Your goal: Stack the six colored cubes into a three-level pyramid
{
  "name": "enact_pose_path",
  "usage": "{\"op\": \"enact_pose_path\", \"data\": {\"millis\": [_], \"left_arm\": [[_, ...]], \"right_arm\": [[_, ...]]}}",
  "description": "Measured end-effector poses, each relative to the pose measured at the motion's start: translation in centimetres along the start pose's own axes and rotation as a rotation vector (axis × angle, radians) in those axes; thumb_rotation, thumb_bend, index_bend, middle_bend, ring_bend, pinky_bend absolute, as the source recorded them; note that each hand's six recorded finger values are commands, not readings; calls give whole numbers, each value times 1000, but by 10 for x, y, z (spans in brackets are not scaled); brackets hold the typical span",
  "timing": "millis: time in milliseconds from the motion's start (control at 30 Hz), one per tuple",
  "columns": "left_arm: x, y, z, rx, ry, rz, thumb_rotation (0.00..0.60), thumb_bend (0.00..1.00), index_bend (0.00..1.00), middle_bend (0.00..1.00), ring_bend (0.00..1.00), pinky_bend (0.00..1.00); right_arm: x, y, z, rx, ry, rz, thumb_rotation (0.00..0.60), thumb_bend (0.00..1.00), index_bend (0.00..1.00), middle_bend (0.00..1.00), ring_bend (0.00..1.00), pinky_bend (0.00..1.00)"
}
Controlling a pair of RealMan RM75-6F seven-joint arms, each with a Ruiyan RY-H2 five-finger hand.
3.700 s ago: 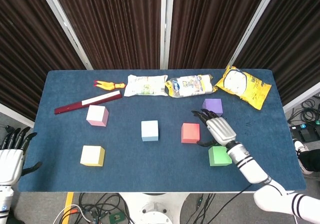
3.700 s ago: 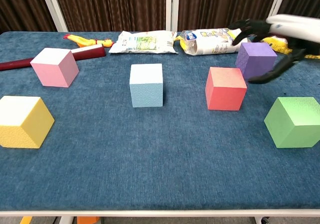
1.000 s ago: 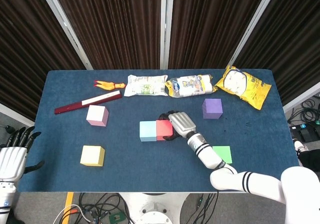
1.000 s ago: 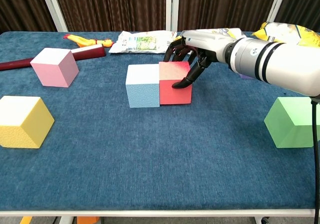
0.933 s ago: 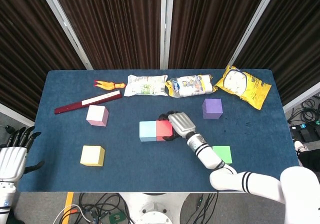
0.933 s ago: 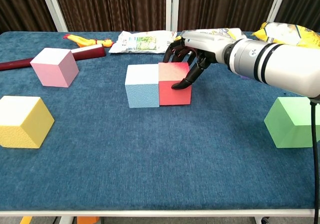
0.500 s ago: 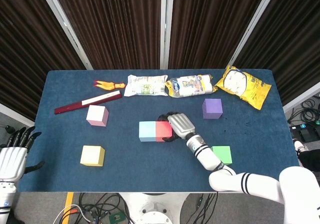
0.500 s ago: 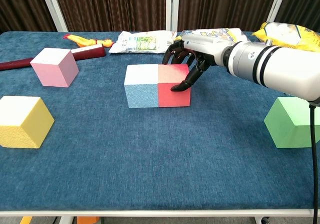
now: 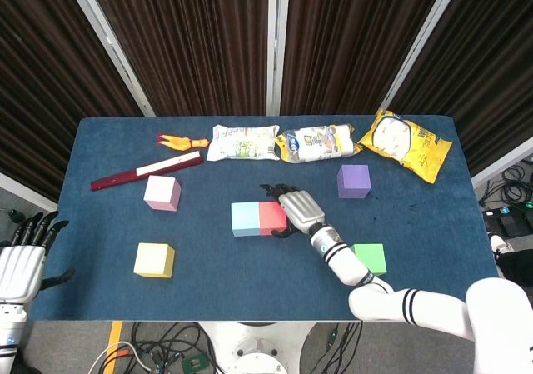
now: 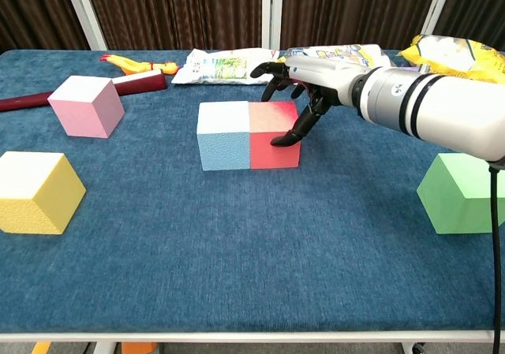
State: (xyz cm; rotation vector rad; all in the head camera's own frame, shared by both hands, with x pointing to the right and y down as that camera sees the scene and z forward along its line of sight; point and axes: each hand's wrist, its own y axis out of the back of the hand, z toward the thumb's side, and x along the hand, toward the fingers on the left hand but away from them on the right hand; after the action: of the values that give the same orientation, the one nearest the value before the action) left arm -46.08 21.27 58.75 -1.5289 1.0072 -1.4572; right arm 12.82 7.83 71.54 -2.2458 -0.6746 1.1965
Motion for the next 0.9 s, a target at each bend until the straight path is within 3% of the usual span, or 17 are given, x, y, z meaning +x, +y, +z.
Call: {"op": "enact_pose_path", "data": {"millis": [267, 567, 733, 900], "left_arm": [[1, 0, 0, 2, -5, 0, 600, 0, 185, 88, 9, 106], [4, 1, 5, 7, -18, -6, 600, 0, 185, 88, 9, 106], [7, 4, 9, 14, -28, -6, 600, 0, 185, 88, 9, 106], [10, 6, 15, 18, -40, -8, 600, 0, 185, 88, 9, 106]], "right_arm": [[32, 29, -15, 8, 0, -53, 600, 101, 0, 134, 28, 109], [127, 64, -68, 56, -78, -150, 600, 101, 6, 213, 65, 116], [185, 60, -93, 31, -119, -157, 600, 99, 30, 229, 81, 152], [229, 38, -111, 4, -155, -101, 600, 31, 32, 219, 81, 152]]}}
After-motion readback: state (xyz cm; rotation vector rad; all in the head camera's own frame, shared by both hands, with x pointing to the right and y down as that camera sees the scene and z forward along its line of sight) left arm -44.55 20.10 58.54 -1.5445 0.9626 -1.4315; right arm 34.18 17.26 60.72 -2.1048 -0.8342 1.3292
